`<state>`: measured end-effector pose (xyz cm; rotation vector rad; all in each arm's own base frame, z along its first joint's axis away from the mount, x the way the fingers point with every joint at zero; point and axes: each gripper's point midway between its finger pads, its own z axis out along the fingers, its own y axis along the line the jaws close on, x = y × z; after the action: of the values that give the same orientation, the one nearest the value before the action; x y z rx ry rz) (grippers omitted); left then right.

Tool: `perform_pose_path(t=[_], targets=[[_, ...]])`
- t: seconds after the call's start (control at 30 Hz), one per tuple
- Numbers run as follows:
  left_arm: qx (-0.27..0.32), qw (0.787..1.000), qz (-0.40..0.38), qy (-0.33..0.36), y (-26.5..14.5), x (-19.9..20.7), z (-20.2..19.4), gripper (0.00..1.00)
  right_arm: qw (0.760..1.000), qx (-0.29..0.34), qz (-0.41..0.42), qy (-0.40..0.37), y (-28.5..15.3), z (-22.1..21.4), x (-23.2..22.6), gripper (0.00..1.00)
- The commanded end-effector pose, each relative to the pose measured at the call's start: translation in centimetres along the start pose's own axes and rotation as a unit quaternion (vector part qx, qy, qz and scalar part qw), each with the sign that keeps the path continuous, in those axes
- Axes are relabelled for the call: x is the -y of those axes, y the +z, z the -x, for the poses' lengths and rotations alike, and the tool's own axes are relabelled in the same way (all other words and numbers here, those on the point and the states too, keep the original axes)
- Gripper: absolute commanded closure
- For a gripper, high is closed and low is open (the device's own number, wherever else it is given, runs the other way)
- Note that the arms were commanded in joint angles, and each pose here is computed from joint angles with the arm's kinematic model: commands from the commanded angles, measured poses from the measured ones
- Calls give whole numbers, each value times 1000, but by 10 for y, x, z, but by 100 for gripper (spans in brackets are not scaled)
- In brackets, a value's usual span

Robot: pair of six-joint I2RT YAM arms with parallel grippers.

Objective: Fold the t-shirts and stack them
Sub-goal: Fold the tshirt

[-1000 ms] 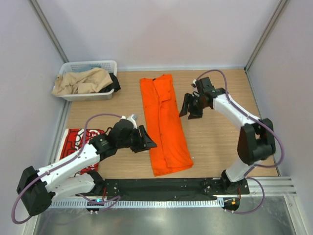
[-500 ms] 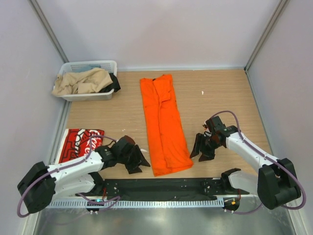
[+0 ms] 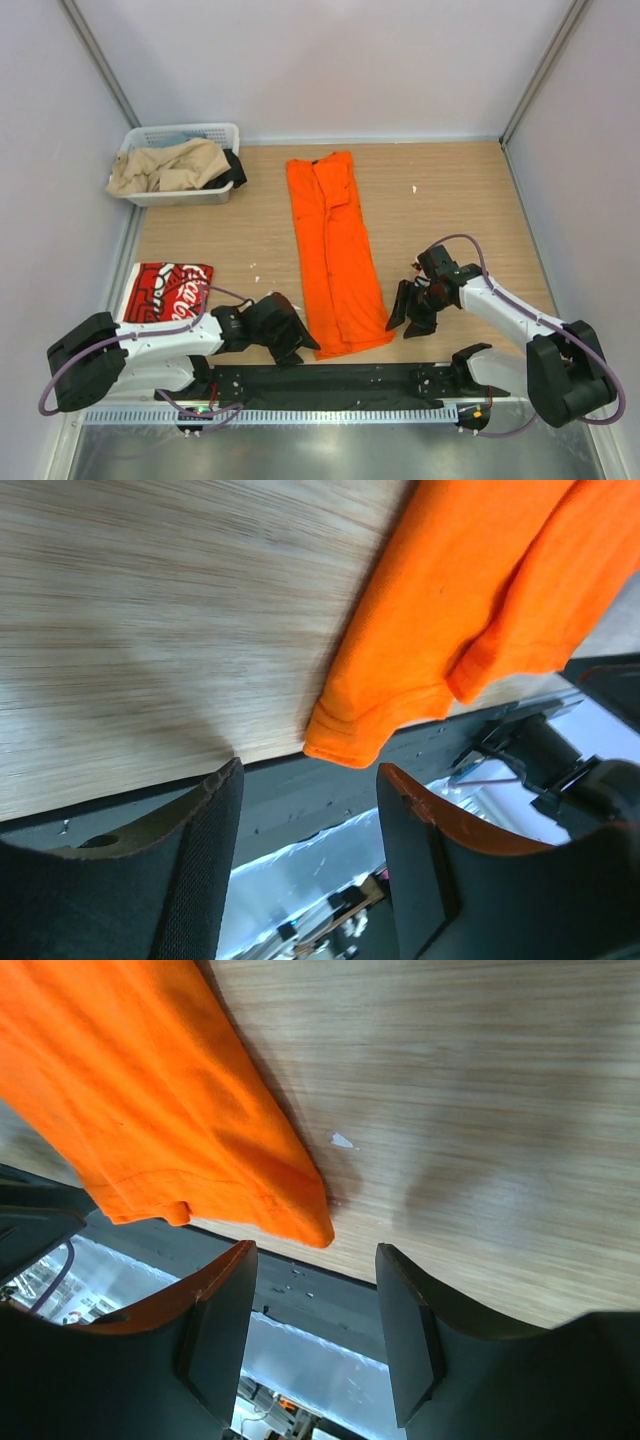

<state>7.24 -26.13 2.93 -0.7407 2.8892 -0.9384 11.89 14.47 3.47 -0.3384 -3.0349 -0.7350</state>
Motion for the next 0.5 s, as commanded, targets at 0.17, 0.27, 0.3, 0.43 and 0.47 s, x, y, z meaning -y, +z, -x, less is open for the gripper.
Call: perform_pose_path(t=[0.17,0.27,0.3,0.43,0.47], targets=[[12,999,19,-47,12,-3,3,41,1000,-3,9,-4,11,4,-4,43],[11,997,40,-58,17,-12,1,43,1000,-12,11,-2,15,2,-5,44],[12,997,40,-59,17,-12,1,44,1000,-14,13,-4,17,2,-6,43],[21,996,52,-64,17,-19,3,47,1000,-24,9,-8,24,-1,-7,44],[26,995,61,-69,17,-24,4,47,1000,-26,7,-11,25,-2,-8,44]])
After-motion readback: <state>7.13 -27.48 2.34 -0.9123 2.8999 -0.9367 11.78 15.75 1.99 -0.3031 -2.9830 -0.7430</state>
